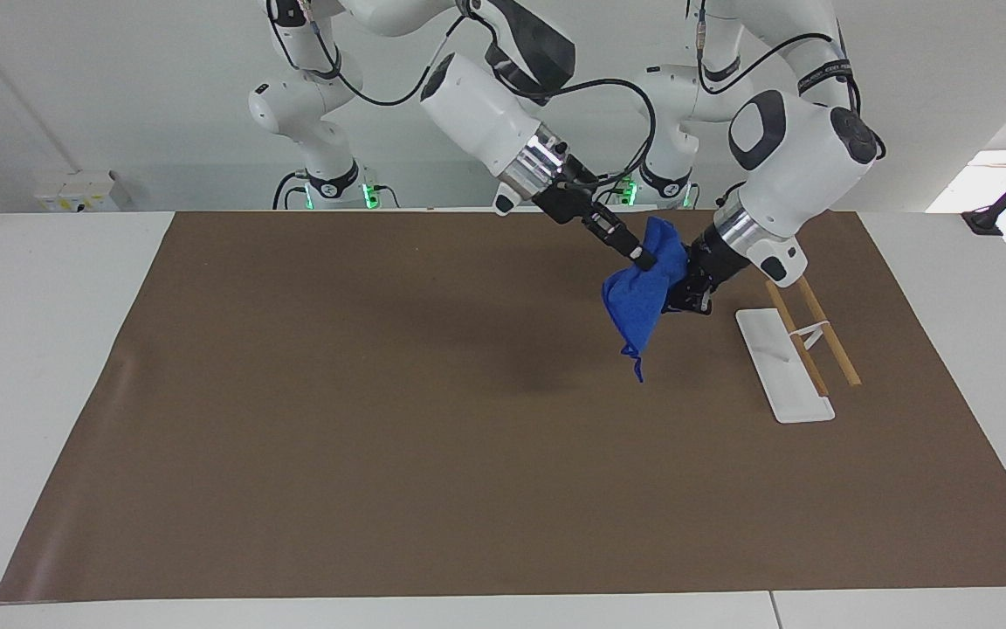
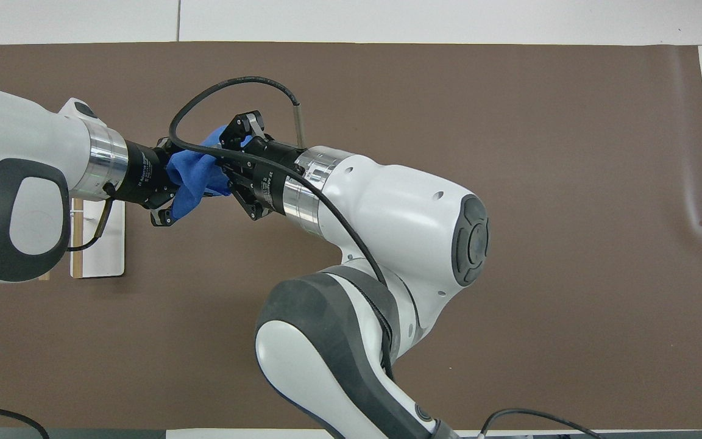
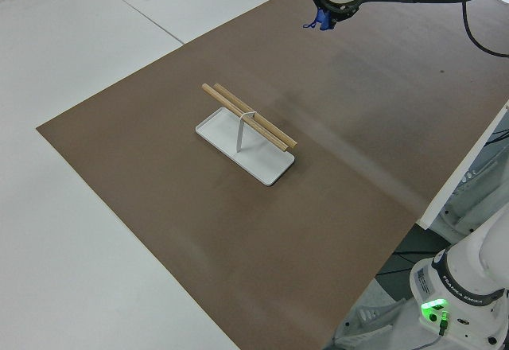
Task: Right arm passes towel to left arm to hang
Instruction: 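Grasp the towel with the left gripper beside the right gripper, then open the right gripper and withdraw it while the left gripper holds the towel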
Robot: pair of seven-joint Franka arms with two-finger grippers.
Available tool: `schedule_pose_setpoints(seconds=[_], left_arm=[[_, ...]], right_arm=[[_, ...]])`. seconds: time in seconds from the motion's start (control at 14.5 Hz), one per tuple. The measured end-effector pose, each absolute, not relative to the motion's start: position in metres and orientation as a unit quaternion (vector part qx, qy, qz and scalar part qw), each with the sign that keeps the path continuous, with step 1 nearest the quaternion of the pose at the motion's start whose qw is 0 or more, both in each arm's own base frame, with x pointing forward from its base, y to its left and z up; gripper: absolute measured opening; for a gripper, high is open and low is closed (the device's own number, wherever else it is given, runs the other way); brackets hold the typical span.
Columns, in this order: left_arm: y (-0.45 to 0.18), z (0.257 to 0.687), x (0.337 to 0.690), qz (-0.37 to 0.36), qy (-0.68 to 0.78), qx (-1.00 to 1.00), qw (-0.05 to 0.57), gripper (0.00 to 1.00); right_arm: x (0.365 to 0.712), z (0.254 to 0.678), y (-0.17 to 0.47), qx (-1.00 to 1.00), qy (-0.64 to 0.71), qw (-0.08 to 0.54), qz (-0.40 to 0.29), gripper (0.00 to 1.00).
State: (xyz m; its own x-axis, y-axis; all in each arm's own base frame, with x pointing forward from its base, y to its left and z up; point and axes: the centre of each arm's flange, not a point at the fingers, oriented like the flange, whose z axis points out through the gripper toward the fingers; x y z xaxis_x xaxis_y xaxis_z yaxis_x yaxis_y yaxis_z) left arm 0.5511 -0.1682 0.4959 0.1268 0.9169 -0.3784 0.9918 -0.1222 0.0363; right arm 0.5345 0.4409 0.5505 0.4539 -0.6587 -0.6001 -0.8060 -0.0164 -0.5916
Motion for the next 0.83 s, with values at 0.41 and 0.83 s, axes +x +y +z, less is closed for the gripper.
schedule_pose_setpoints(seconds=[0.41, 0.83], left_arm=[[-0.16, 0.508, 0.556, -0.026, 0.619, 0.777, 0.112, 0.02], [-0.156, 0.511, 0.561, 0.081, 0.566, 0.819, 0.05, 0.02]], right_arm=[[0.558, 0.525, 0.405, -0.785, 0.415, 0.46, -0.018, 0.52], [0.599, 0.456, 0.278, -0.885, 0.26, 0.356, -0.151, 1.0]])
